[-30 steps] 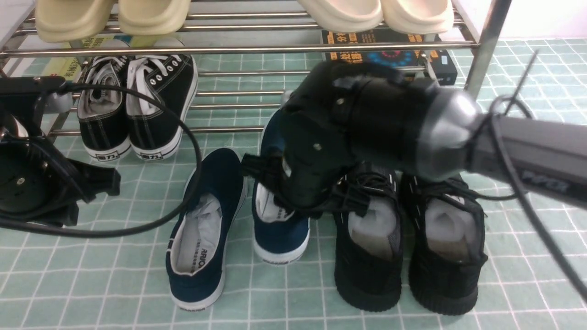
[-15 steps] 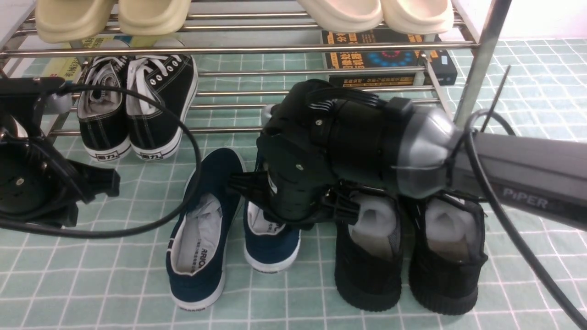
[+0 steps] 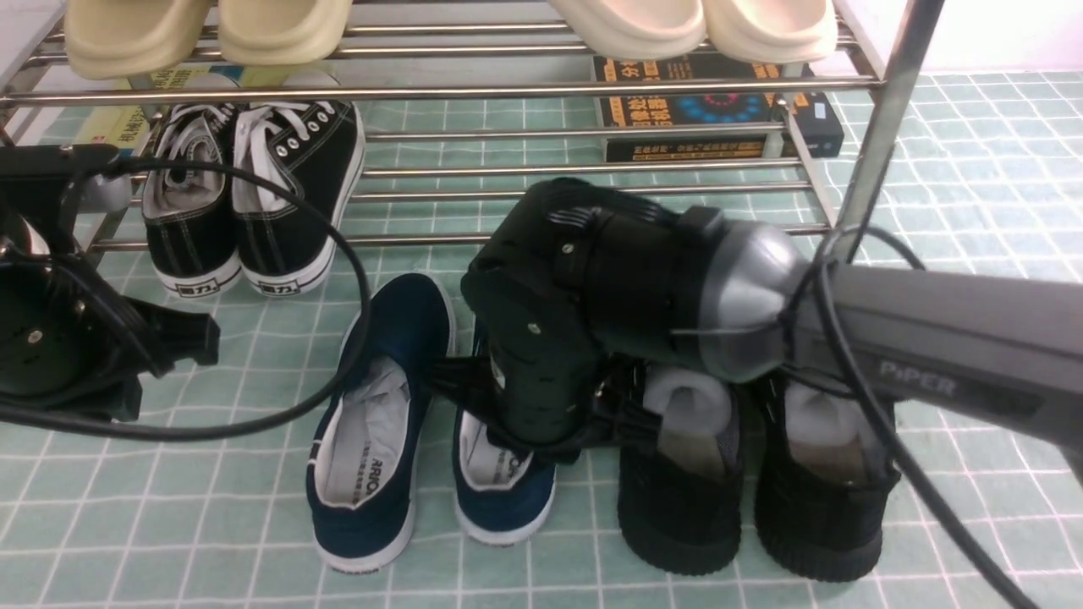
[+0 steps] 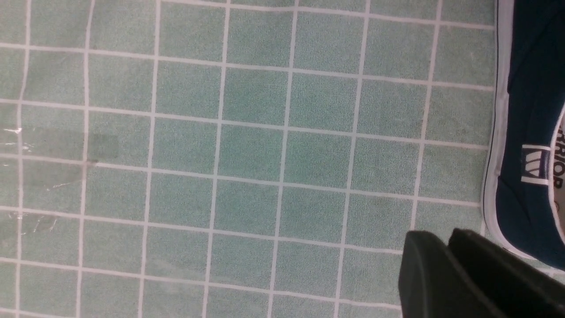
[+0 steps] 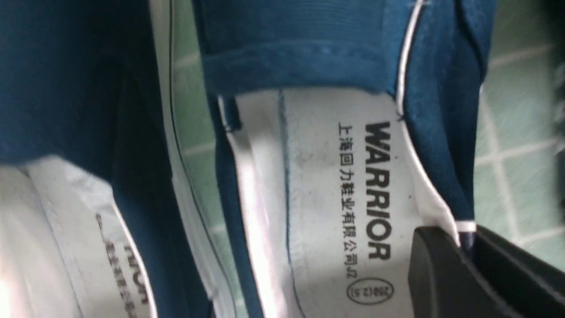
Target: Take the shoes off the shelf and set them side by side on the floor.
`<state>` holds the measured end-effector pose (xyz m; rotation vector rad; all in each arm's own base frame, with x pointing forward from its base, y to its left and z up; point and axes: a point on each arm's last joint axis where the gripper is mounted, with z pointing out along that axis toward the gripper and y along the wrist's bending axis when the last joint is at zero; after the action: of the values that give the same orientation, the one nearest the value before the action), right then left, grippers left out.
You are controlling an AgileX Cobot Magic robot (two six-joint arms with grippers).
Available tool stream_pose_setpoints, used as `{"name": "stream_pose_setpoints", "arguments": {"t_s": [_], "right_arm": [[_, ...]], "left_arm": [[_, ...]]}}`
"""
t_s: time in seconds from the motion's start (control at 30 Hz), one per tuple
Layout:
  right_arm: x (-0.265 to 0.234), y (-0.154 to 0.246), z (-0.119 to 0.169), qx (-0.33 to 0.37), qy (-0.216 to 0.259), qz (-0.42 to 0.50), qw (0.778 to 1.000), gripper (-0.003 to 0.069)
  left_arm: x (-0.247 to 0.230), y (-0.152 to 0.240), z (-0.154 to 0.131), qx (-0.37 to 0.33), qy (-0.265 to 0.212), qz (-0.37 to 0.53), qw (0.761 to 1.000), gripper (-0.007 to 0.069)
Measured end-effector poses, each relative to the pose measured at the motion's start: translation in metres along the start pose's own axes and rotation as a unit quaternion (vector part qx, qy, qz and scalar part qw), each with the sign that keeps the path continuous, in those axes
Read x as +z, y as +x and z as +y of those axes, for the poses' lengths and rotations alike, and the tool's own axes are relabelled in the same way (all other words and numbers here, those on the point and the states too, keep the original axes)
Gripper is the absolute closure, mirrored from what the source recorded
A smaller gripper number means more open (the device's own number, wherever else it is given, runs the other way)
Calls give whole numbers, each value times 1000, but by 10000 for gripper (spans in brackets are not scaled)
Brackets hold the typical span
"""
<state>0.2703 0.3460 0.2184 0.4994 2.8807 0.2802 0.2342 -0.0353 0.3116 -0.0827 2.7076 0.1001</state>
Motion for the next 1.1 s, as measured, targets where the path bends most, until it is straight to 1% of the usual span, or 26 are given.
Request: {"name": "stream_pose_setpoints", "arguments": {"t_s": [0.23,0.3,0.4,0.43,0.47,0.5,0.57,0.63,0.67,0.7,0.73,0.77,0.8,0.83,0.87,0.9,0.97,1.03,1.07,1.1], "right_arm": [[0,8,0,-4,6,18,1000,562],[0,9,0,-15,8,24,1000,531],[-4,9,0,-35,12,30,999,458],[-5,9,0,-39,13,30,999,445],[-14,8,0,-55,11,30,998,391],[-15,8,0,-57,11,30,998,378],[-37,5,0,-98,5,26,995,305],[-56,2,2,-148,-5,18,989,280],[-58,2,2,-155,-6,17,988,279],[-79,-2,3,-219,-28,-3,975,276],[-83,-3,4,-234,-31,-6,972,277],[-91,-4,3,-266,-39,-14,963,281],[-105,-4,2,-310,-52,-25,949,296],[-121,-5,-2,-349,-65,-35,934,326],[-128,-4,-3,-372,-71,-38,925,341],[-142,-3,-7,-401,-84,-44,911,386],[-166,-1,-14,-436,-108,-55,892,452],[-190,2,-23,-458,-134,-67,876,520],[-195,3,-25,-459,-141,-69,874,535],[-215,5,-33,-471,-164,-80,863,585]], "left_arm": [[0,0,0,0,0,0,1000,526],[0,0,0,0,0,0,1000,520],[0,0,0,0,-1,1,1000,518],[0,0,0,0,0,0,1000,518],[0,0,0,0,-1,1,1000,517],[0,0,0,0,-1,1,1000,517],[0,0,0,0,-1,1,1000,517],[0,0,0,0,-1,2,1000,513],[0,1,0,0,-1,3,1000,512],[0,1,0,0,-2,4,1000,508],[0,1,0,0,-2,4,1000,508],[0,1,0,0,-2,4,1000,508],[0,1,0,0,-2,5,1000,505],[0,1,0,0,-2,5,1000,503],[0,1,0,0,-2,5,1000,502],[0,1,0,0,-2,6,1000,501],[0,1,0,0,-2,6,1000,500],[0,2,1,0,-3,9,1000,498],[0,2,1,0,-3,9,1000,498],[0,2,1,0,-4,10,1000,498]]}}
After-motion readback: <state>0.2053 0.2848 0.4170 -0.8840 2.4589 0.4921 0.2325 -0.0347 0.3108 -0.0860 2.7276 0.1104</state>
